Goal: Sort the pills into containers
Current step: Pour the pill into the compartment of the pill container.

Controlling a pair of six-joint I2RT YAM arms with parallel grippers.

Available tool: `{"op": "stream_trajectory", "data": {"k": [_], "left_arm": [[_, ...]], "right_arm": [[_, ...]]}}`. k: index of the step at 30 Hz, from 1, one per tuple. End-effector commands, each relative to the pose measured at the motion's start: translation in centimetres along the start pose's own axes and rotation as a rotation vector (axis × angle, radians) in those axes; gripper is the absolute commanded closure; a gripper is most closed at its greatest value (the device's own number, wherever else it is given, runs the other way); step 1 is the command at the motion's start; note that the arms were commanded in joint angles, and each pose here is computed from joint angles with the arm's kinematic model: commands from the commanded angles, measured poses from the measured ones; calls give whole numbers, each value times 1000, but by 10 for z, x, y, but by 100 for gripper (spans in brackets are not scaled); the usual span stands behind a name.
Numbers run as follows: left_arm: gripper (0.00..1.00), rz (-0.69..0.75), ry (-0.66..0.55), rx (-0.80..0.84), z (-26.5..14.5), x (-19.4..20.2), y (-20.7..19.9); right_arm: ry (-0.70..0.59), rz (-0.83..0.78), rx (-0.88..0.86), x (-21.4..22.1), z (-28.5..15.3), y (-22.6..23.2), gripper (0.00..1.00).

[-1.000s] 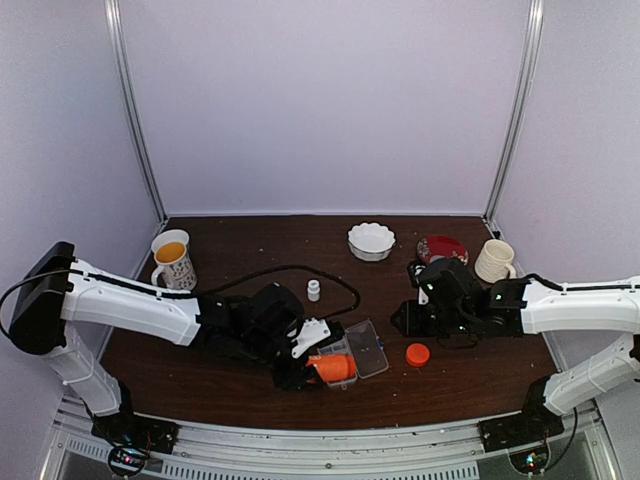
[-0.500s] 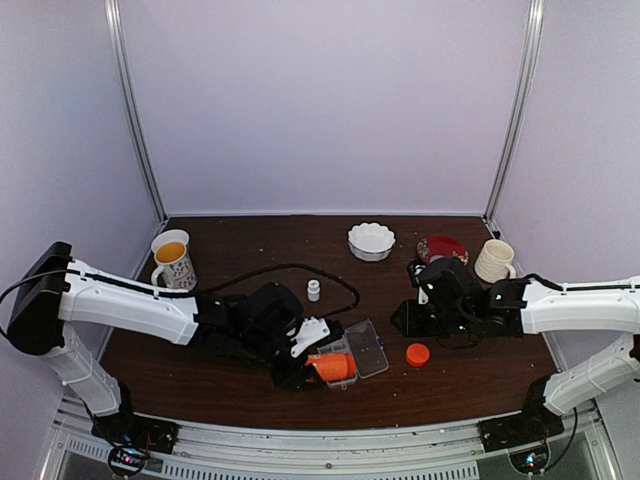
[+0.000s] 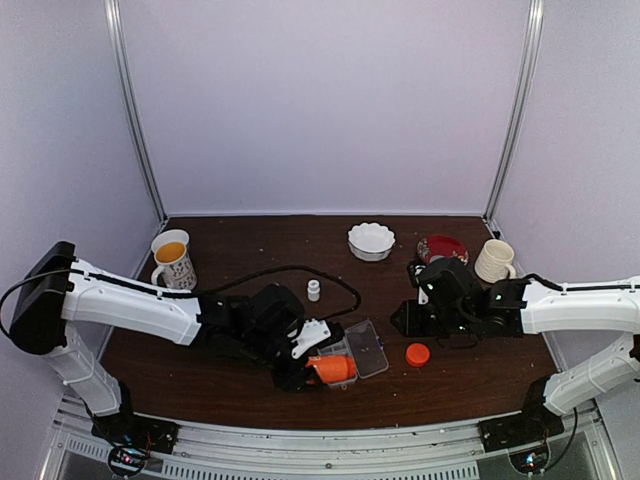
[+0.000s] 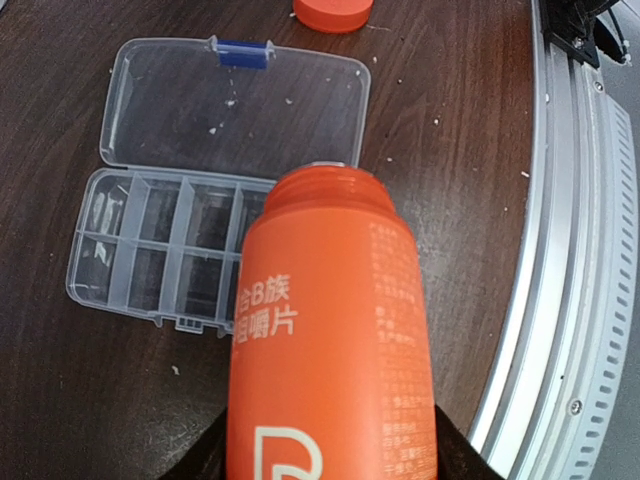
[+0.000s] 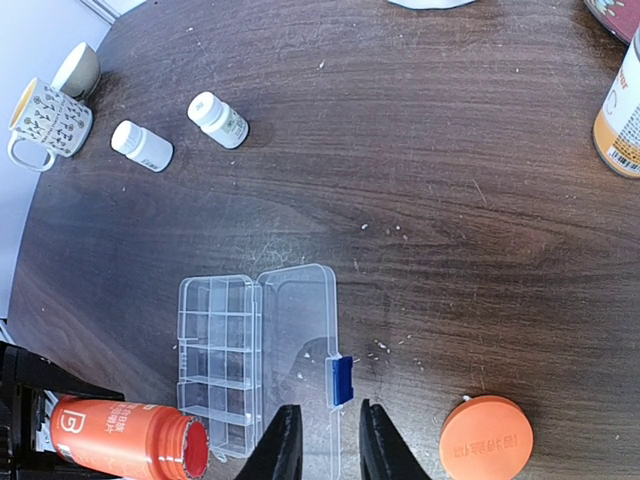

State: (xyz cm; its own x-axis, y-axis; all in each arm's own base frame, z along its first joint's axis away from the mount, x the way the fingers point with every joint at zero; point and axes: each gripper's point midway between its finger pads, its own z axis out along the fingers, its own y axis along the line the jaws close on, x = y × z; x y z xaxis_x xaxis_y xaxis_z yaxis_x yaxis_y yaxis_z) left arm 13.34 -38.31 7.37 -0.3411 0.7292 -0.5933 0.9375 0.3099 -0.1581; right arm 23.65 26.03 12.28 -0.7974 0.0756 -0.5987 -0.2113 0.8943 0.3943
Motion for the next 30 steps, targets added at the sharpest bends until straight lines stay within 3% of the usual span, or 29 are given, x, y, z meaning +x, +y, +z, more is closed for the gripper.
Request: {"op": "stream_trajectory", "data": {"k": [1, 4, 8, 13, 17, 20, 24, 28, 30], "left_arm": [[100, 16, -64, -12, -6, -21, 0], [100, 14, -17, -9, 2, -14, 1], [100, 21, -102, 2, -15, -34, -5], [100, 20, -52, -17, -7, -23, 0], [100, 17, -104, -5, -11, -29, -3], [100, 10, -44, -11, -6, -23, -1], [100, 13, -77, -19, -16, -30, -2], [100, 0, 7, -29, -5, -16, 2], [100, -2, -14, -12, -12, -24, -2]], "right_arm": [[-16, 12, 12, -2, 0, -5, 79], [-16, 15, 5, -2, 0, -3, 79], [-19, 13, 12, -2, 1, -5, 80], [-55, 15, -10, -9, -3, -2, 80], [-76, 0, -13, -14, -5, 0, 80], [-72, -15, -8, -17, -5, 3, 80], [-70, -28, -2, -18, -4, 4, 80], [-64, -28, -7, -17, -1, 5, 81], [-63, -27, -8, -17, -1, 5, 81]]}}
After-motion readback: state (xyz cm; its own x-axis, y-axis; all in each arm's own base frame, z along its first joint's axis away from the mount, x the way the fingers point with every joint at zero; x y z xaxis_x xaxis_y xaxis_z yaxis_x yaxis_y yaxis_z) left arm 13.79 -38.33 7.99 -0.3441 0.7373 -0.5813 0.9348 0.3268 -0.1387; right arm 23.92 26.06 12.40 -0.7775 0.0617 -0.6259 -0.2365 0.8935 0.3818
